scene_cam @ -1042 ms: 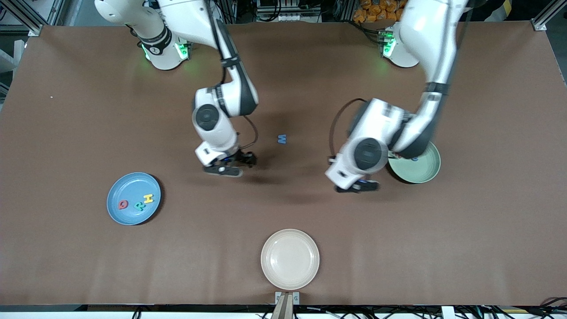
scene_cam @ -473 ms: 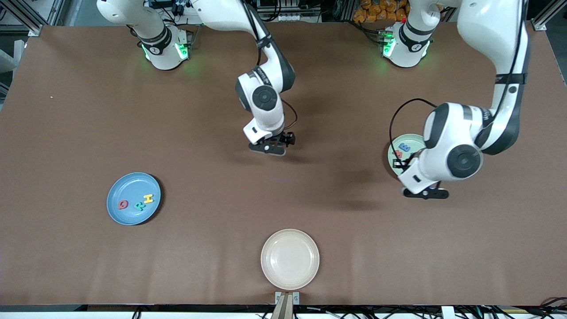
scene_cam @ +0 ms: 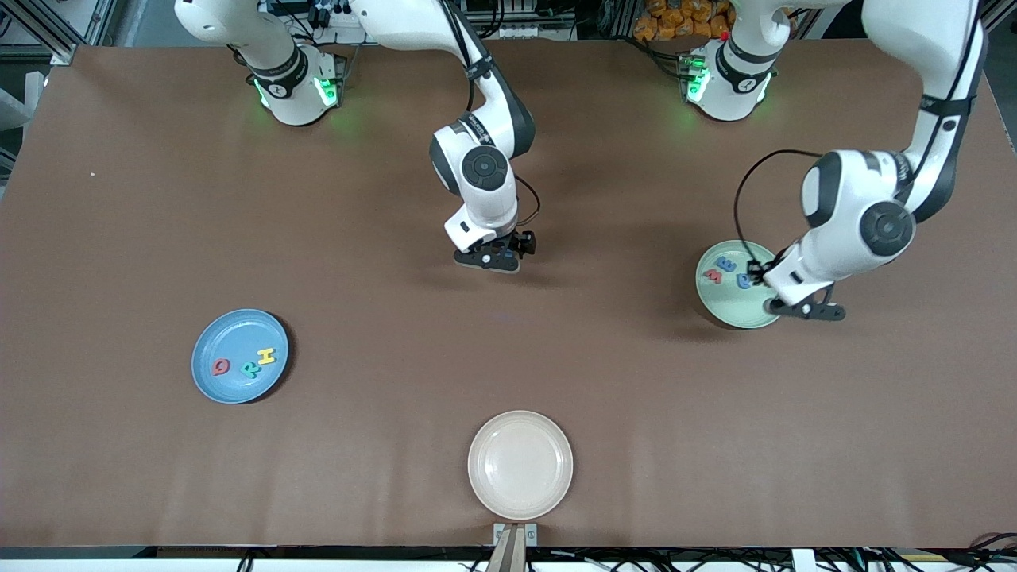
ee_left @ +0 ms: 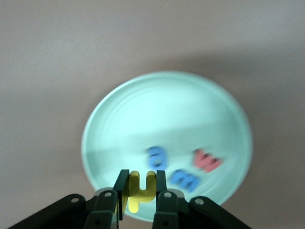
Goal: Sort uppercase to blue plate, lowercase to green plate
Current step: 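Place the yellow u on the green plate while the right gripper grasps the blue M, then lift the blue M with the right gripper while the left gripper withdraws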
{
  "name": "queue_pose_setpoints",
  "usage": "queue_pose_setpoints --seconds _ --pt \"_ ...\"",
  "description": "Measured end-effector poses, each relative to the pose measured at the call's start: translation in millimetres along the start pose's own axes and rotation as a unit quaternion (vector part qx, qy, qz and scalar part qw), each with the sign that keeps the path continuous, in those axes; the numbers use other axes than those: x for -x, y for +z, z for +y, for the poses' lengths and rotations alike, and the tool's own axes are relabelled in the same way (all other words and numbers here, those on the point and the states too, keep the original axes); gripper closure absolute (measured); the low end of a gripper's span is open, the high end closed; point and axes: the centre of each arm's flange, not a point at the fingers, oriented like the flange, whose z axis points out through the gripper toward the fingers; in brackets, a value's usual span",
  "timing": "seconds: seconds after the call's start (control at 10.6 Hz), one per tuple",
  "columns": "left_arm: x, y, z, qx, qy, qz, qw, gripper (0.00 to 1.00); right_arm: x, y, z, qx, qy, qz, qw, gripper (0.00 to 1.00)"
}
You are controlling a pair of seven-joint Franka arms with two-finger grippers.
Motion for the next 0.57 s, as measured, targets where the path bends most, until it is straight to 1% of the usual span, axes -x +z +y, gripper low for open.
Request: queue_pose_setpoints --seconds 0.09,0.19,0.28,0.38,0.47,0.57 --pt "12 12 -17 -0.005 0.003 0.012 1.000 0.74 2 2 -1 -0.002 -0.001 -0.005 1.000 0.00" --pt "20 24 -22 -0.008 0.004 0.020 1.000 0.74 9 11 -5 -0.003 -0.009 -0.019 1.000 0.00" --pt "24 35 -20 -0.008 0.006 0.025 1.000 0.74 15 20 -11 -0.003 -0.010 -0.020 1.000 0.00" --pt "26 45 -15 -0.007 0.010 0.029 1.000 0.74 14 24 -13 0.000 -0.002 -0.004 1.000 0.00" --pt "25 49 -12 -0.007 0.009 0.031 0.999 0.74 15 25 -15 -0.001 0.004 0.006 1.000 0.00" --pt "24 51 -9 -0.006 0.006 0.031 0.999 0.74 18 26 -18 -0.003 0.005 0.008 1.000 0.00"
